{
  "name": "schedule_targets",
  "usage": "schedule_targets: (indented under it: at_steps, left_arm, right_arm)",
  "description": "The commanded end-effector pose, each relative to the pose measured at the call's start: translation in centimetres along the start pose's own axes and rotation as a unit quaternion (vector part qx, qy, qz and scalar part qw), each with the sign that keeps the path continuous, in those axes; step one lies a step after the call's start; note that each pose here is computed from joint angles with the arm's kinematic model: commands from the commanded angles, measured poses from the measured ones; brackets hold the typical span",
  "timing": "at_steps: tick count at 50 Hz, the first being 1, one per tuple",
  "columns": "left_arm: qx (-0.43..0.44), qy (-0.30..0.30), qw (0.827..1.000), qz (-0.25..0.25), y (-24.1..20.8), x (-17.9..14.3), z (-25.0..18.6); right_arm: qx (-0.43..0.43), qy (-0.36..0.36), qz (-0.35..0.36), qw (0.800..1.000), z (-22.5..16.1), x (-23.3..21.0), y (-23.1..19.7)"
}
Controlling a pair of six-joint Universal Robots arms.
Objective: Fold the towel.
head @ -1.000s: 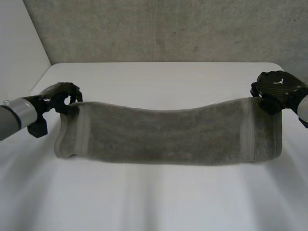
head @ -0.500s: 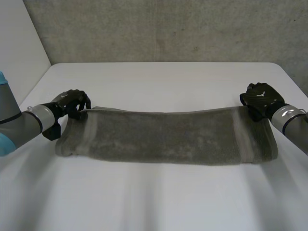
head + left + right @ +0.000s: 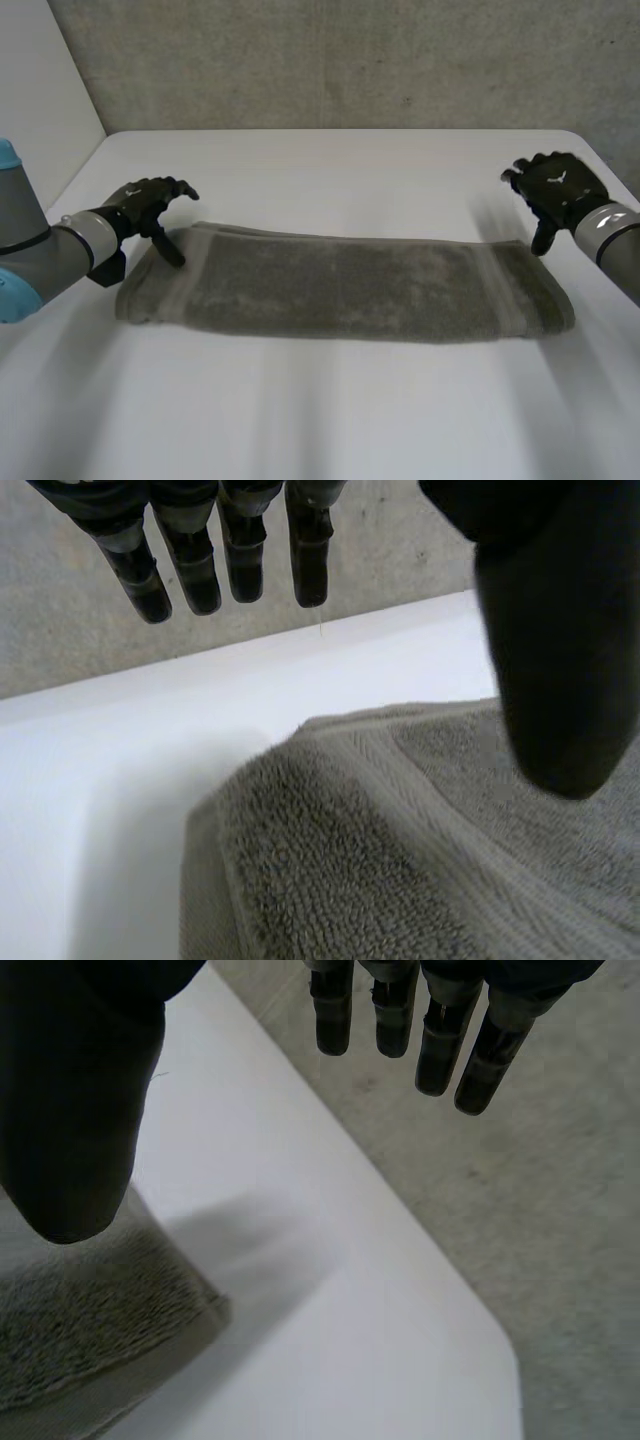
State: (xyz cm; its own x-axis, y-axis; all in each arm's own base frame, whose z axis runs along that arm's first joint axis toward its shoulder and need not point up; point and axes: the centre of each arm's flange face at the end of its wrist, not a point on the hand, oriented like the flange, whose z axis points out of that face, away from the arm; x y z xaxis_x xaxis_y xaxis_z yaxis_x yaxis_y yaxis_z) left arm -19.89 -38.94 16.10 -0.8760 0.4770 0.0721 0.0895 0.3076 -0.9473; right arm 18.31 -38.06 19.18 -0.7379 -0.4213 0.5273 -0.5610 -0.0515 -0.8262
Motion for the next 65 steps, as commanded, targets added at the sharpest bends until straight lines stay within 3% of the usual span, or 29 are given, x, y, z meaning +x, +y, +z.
schedule_targets:
  at_steps: [1, 8, 13, 19, 25, 42, 65]
  left_arm:
    - [0.017, -0.002, 1.0, 0.004, -1.9, 0.9, -2.4]
    - [0.039, 0.002, 0.999, 0.012, -2.9, 2.3, -5.2]
    - [0.062, 0.015, 0.998, 0.019, -2.7, 4.2, -7.0]
    - [0.109, 0.03, 0.993, 0.042, -2.8, 6.4, -8.3]
    - [0.107, 0.022, 0.993, 0.032, -2.1, 7.2, -8.5]
    - [0.089, 0.018, 0.996, 0.023, -0.9, 6.8, -8.0]
    - [0.075, 0.017, 0.997, 0.018, 0.1, 6.6, -7.5]
  right_arm:
    - [0.023, 0.021, 0.008, 0.999, -3.6, 1.1, -3.0]
    - [0.009, 0.003, 0.04, 0.999, -7.0, 0.1, -3.4]
    - [-0.046, -0.073, 0.076, 0.993, -9.1, -2.4, -1.4]
    - [-0.072, -0.083, 0.093, 0.99, -8.6, -3.1, 1.6]
    - [-0.076, -0.077, 0.083, 0.991, -7.5, -3.5, 3.4]
    - [-0.117, -0.054, 0.016, 0.992, -6.7, -3.1, 7.3]
    - [-0.143, -0.077, 0.008, 0.987, -7.6, -3.0, 7.4]
